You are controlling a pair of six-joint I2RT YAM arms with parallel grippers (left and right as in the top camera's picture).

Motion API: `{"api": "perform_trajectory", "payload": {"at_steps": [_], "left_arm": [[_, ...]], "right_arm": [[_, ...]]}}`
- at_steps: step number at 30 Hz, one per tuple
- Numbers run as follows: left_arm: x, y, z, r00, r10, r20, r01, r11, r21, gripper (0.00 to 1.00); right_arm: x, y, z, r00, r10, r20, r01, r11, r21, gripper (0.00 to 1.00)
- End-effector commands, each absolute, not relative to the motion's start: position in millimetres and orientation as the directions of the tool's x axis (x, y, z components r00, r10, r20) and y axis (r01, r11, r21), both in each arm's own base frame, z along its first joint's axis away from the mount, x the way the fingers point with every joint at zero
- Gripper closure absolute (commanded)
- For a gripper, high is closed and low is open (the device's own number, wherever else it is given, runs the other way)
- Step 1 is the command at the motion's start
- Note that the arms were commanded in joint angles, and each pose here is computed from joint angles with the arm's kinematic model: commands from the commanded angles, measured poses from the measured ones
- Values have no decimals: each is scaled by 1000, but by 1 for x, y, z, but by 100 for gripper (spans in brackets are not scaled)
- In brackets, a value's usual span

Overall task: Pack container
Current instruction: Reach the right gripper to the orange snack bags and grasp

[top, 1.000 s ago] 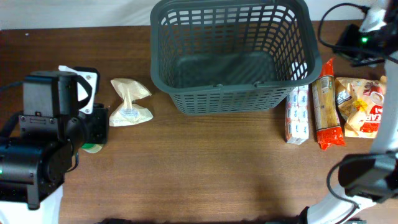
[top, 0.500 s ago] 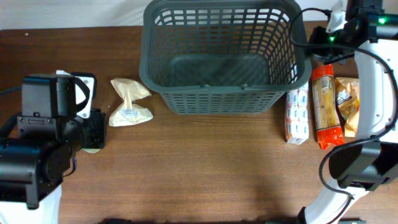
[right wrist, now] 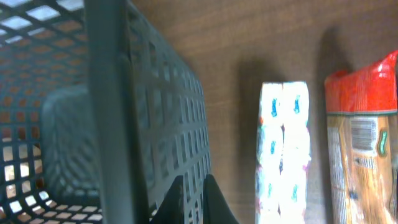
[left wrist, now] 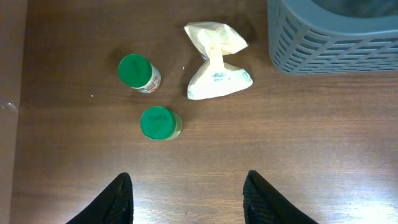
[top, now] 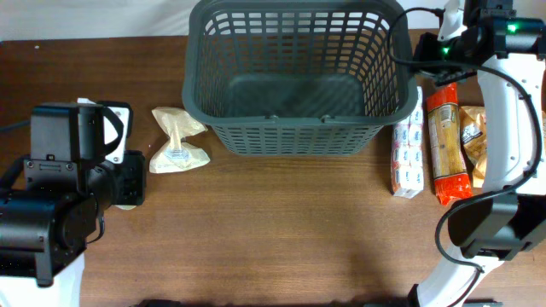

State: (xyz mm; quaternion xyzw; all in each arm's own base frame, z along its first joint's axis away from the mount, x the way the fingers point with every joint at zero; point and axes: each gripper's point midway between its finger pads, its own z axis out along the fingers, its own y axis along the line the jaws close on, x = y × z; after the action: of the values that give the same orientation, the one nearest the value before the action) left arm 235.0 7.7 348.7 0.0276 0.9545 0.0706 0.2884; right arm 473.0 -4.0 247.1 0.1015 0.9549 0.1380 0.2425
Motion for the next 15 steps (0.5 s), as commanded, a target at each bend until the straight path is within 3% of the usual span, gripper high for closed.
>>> {"api": "perform_trajectory", "payload": {"at_steps": [1, 6, 9, 11, 12, 15], "left_arm": [[235, 9, 349, -834, 77, -547, -4, 989, 146, 60], [235, 9, 349, -834, 62, -549, -15, 991, 136, 58], [235, 9, 349, -834, 62, -548, -15, 991, 136, 50], [233, 9, 348, -838, 63, -542, -14, 990, 137, 22], [233, 9, 348, -839, 63, -541, -14, 990, 137, 1], [233, 9, 348, -839, 64, -541, -14, 990, 138, 1]], "right_arm": [[479, 2, 257, -847, 249, -470, 96, 940, 326, 96], [486, 3, 261, -829, 270, -490, 104, 935, 338, 96], [480, -16, 261, -816, 336, -471, 191, 925, 328, 96], [470, -41, 260, -789, 421, -447, 305, 901, 309, 96], [466, -52, 261, -779, 446, -441, 338, 891, 303, 96], [447, -86, 262, -756, 508, -413, 420, 860, 289, 96]]}}
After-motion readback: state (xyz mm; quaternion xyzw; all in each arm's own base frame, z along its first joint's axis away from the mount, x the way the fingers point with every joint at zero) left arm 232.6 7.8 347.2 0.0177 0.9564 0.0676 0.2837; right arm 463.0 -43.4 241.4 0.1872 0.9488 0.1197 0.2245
